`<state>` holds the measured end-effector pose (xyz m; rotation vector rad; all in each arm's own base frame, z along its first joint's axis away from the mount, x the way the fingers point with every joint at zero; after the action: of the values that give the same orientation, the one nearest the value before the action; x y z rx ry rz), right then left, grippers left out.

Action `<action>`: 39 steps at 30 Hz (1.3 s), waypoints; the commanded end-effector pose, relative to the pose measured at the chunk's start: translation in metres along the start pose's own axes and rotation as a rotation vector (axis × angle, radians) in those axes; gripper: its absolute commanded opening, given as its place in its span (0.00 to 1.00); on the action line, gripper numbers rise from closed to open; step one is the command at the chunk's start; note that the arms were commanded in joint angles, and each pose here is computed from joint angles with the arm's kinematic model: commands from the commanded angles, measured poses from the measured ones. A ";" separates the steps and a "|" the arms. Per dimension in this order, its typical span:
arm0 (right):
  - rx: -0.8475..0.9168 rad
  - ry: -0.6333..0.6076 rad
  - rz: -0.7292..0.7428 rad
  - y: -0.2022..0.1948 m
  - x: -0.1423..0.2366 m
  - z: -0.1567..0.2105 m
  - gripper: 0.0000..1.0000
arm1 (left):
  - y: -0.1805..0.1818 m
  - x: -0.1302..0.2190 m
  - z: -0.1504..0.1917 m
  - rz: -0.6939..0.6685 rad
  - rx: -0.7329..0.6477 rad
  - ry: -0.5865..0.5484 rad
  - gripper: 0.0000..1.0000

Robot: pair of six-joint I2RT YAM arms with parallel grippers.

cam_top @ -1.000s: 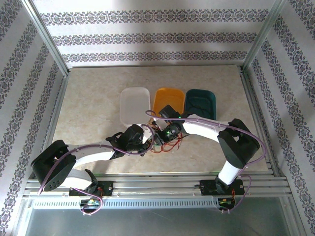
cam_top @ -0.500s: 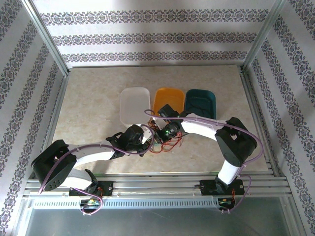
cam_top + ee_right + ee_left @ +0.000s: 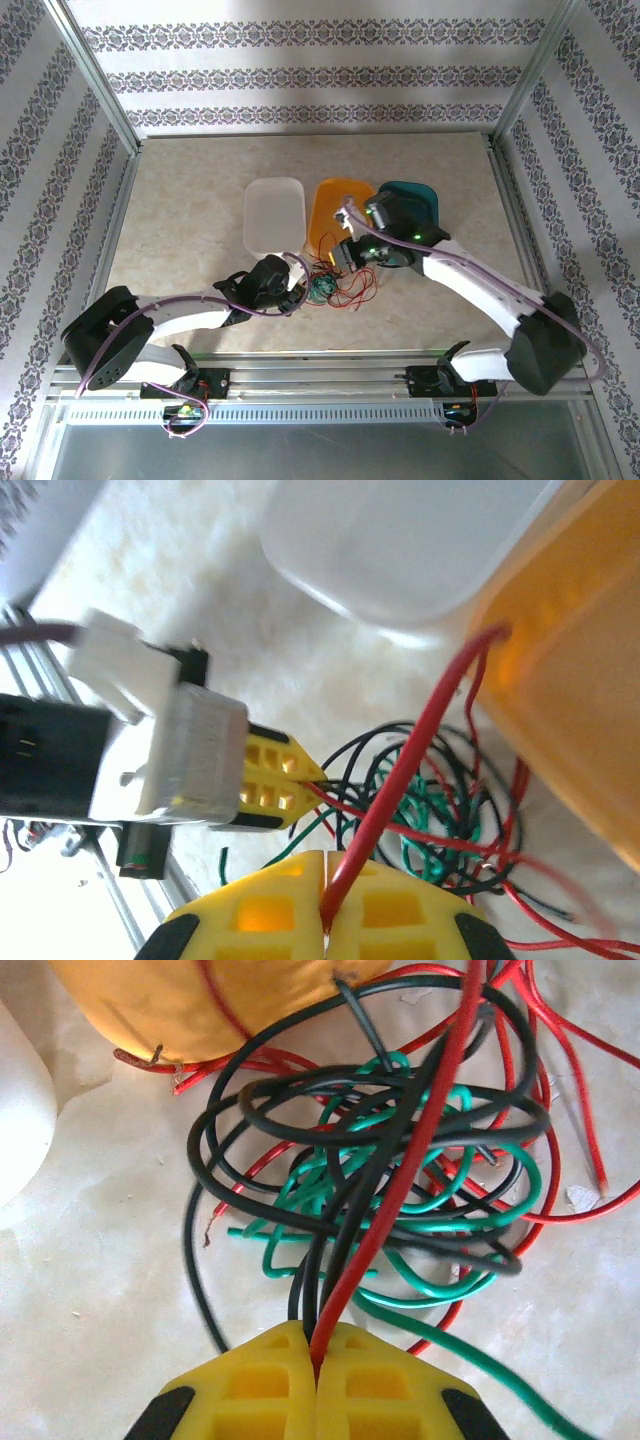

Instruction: Untangle the cables

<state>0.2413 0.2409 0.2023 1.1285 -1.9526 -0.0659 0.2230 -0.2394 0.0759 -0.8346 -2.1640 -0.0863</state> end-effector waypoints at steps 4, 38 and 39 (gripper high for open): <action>-0.010 -0.147 -0.042 0.009 0.057 -0.025 0.00 | 0.000 -0.008 0.006 0.000 0.009 0.017 0.00; -0.319 0.128 0.028 -0.045 -0.053 0.058 0.44 | -0.019 0.002 -0.006 0.114 -0.087 -0.005 0.00; -0.322 0.126 0.020 -0.045 -0.056 0.057 0.43 | -0.019 0.002 -0.006 0.115 -0.086 -0.005 0.00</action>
<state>0.2328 0.2197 0.0976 0.8128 -1.7401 -0.2262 0.2157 -0.2503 0.0812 -0.9746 -2.1318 -0.1098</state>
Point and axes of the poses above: each hand's point on the last joint's axis, 136 mm out from that joint toward the fingers, its own x axis back along the fingers, its own y axis along the line the jaws close on, z = x × y, the point moved 3 cm from there along x, back along the fingers, and after that the axes turned 6 degrees about x, right-handed, at the moved point
